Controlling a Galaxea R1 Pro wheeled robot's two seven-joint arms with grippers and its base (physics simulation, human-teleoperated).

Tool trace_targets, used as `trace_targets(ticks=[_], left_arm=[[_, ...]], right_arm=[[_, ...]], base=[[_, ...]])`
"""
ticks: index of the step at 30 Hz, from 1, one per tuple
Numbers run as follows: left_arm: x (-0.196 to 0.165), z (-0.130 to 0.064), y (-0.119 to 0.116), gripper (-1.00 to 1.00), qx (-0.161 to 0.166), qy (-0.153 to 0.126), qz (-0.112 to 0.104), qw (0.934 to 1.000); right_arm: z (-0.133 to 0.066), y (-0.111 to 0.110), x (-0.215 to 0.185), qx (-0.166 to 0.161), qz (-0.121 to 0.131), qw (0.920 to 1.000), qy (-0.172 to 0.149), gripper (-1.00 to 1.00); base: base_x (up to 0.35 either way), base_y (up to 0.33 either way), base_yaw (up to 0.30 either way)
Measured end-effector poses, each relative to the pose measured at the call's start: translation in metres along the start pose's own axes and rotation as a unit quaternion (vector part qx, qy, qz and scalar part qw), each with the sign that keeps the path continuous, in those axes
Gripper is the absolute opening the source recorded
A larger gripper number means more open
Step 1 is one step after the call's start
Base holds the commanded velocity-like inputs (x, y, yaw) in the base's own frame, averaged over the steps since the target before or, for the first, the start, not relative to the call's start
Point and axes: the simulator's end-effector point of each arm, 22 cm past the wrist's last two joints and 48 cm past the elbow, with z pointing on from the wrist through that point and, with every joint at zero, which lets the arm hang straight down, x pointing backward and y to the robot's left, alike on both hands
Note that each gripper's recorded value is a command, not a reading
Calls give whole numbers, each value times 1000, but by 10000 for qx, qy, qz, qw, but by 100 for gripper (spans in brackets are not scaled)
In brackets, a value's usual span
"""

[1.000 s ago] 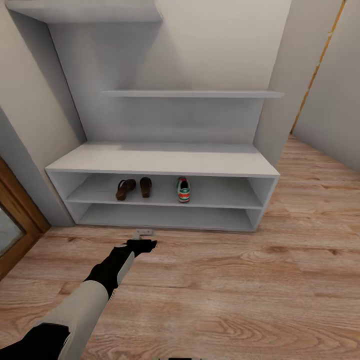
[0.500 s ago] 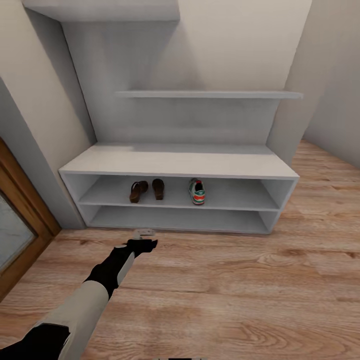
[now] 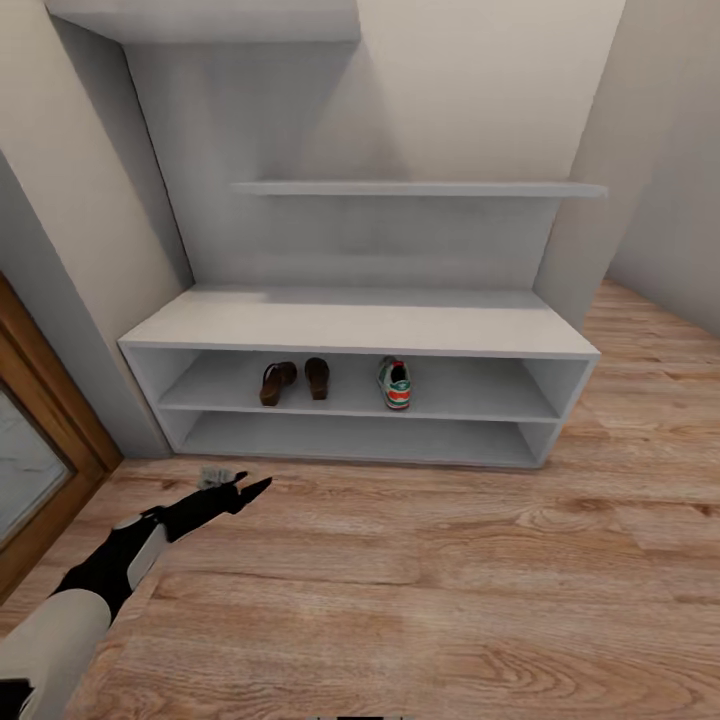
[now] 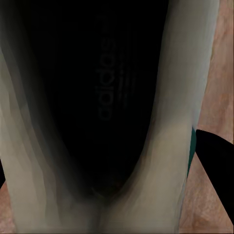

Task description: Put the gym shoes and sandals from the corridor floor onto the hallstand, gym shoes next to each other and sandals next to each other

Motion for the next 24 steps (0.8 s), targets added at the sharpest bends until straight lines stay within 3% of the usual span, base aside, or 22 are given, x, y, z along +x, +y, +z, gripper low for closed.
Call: trace_targets(ticks=[2, 5, 8, 13, 16, 17, 18, 19, 20, 24], left_arm=[[-3, -4, 3, 100, 7, -45, -30, 10000], [-5, -7, 5, 100, 14, -77, -41, 10000], [-5, -7, 5, 100, 19, -78, -45, 10000], [-5, -7, 4, 100, 24, -79, -46, 10000], [-4, -6, 3, 100, 31, -77, -48, 10000], [-4, -6, 3, 100, 34, -75, -49, 10000], [-4, -6, 3, 100, 34, -76, -49, 10000], [-4, -6, 3, 100, 34, -77, -48, 10000], [-4, -6, 3, 100, 35, -76, -49, 10000], [-4, -6, 3, 100, 27, -76, -49, 10000]], right_arm=[[0, 27, 22, -200, -61, 9997, 151, -100], [-15, 129, 71, -975, -619, 9924, 436, -100], [-54, 238, 127, -1832, -1235, 9729, 675, -100], [-95, 313, 157, -2450, -1839, 9495, 674, -100], [-136, 373, 173, -3000, -2499, 9192, 501, -100], [-160, 400, 188, -3190, -2843, 9032, 414, -100], [-206, 445, 211, -3707, -3171, 8724, 325, -100], [-217, 453, 216, -3800, -3228, 8663, 309, -100], [-205, 443, 210, -3623, -3206, 8747, 296, -100], [-216, 452, 219, -3752, -3164, 8704, 405, -100]], base=[[0, 0, 0], [0, 0, 0], [0, 0, 0], [0, 0, 0], [0, 0, 0], [0, 0, 0], [0, 0, 0], [0, 0, 0], [0, 0, 0], [0, 0, 0]])
